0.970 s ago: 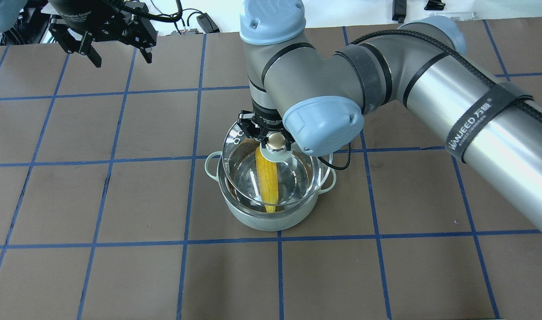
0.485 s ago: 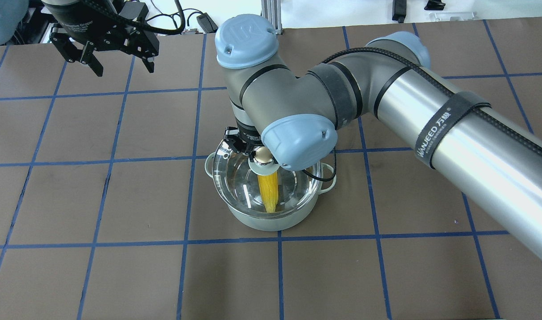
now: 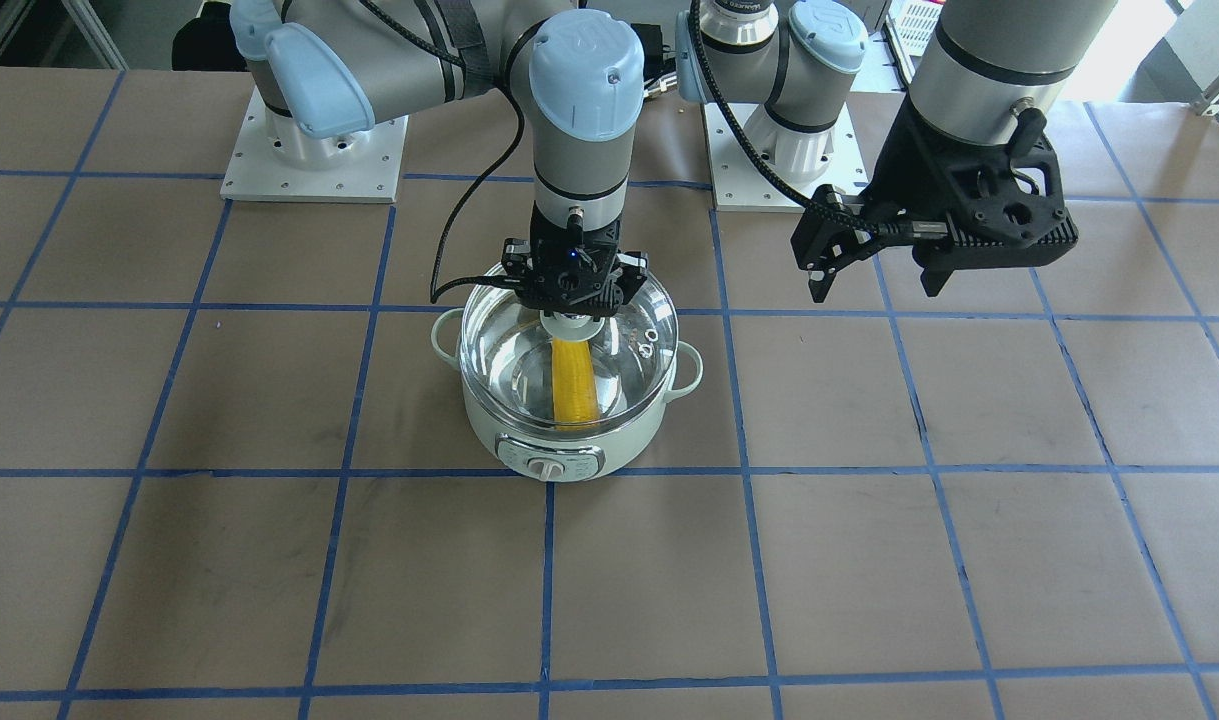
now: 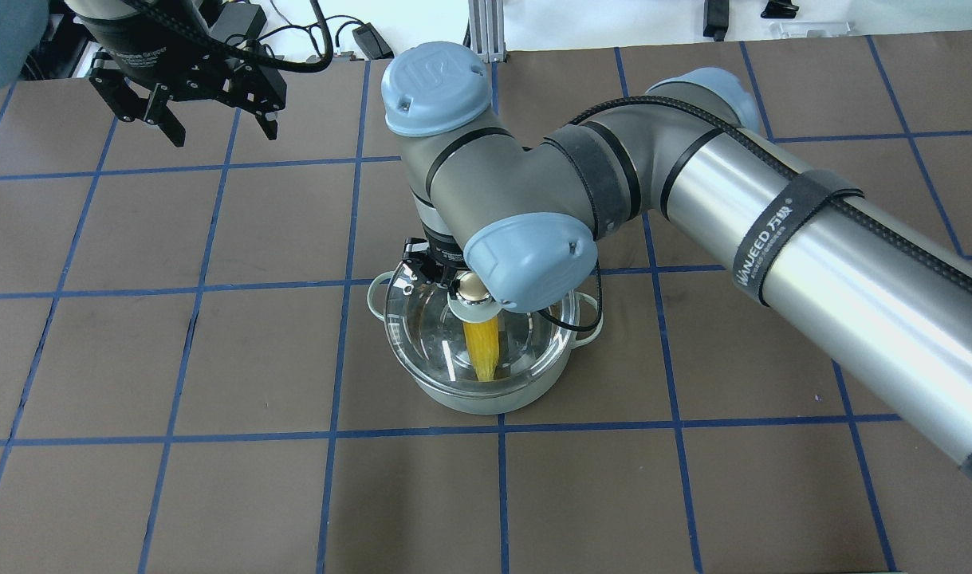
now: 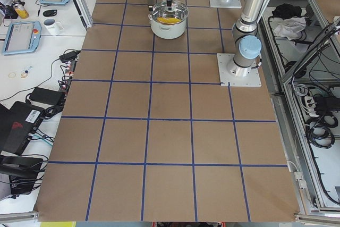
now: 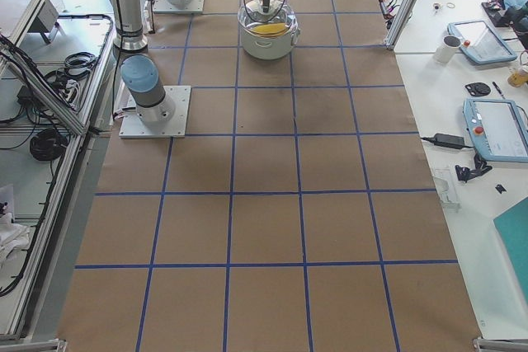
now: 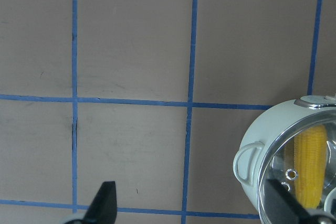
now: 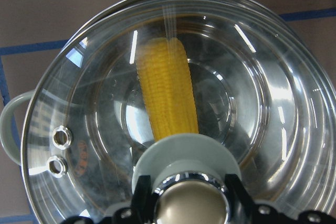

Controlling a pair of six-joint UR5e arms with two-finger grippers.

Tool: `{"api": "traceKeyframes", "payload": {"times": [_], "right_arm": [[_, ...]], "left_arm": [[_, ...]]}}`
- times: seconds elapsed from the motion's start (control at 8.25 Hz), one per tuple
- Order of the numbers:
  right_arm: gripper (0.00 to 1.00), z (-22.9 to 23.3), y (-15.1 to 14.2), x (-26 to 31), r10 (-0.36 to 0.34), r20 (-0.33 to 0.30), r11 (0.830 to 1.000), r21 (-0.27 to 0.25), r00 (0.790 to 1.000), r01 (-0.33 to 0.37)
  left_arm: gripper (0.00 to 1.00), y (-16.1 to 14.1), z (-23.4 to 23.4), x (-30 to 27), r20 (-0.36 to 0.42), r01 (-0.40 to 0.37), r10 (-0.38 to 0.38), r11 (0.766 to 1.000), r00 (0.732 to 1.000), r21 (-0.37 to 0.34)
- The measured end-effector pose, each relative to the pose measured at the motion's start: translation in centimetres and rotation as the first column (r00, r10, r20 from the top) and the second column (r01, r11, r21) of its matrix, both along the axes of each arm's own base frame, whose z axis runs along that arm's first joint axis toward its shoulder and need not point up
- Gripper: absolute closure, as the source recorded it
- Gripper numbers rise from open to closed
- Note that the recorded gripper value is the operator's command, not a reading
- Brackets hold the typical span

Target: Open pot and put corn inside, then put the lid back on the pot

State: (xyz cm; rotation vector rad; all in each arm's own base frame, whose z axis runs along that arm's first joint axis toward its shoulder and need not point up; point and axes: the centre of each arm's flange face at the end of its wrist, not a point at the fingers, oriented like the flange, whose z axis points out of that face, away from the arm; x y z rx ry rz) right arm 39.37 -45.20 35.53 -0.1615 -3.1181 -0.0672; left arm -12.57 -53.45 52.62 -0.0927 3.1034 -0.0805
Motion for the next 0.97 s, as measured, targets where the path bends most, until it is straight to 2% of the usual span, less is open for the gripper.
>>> {"api": "traceKeyframes", "payload": {"times": [0.61, 0.97], "right_arm": [[1.0, -0.45, -0.39, -0.2, 0.004, -0.027, 1.0, -0.014, 1.0, -0.004], [1.0, -0.47, -0.53, -0.01, 0.003, -0.017, 1.0, -0.026, 1.0, -0.003]], "left_arm": [[0.0, -0.22, -0.59, -0.03, -0.003, -0.002, 0.002, 1.0, 1.0, 0.013], [0.0, 0.09, -1.25, -0.01, 0.0, -0.002, 0.002, 1.0, 1.0, 0.026]]}}
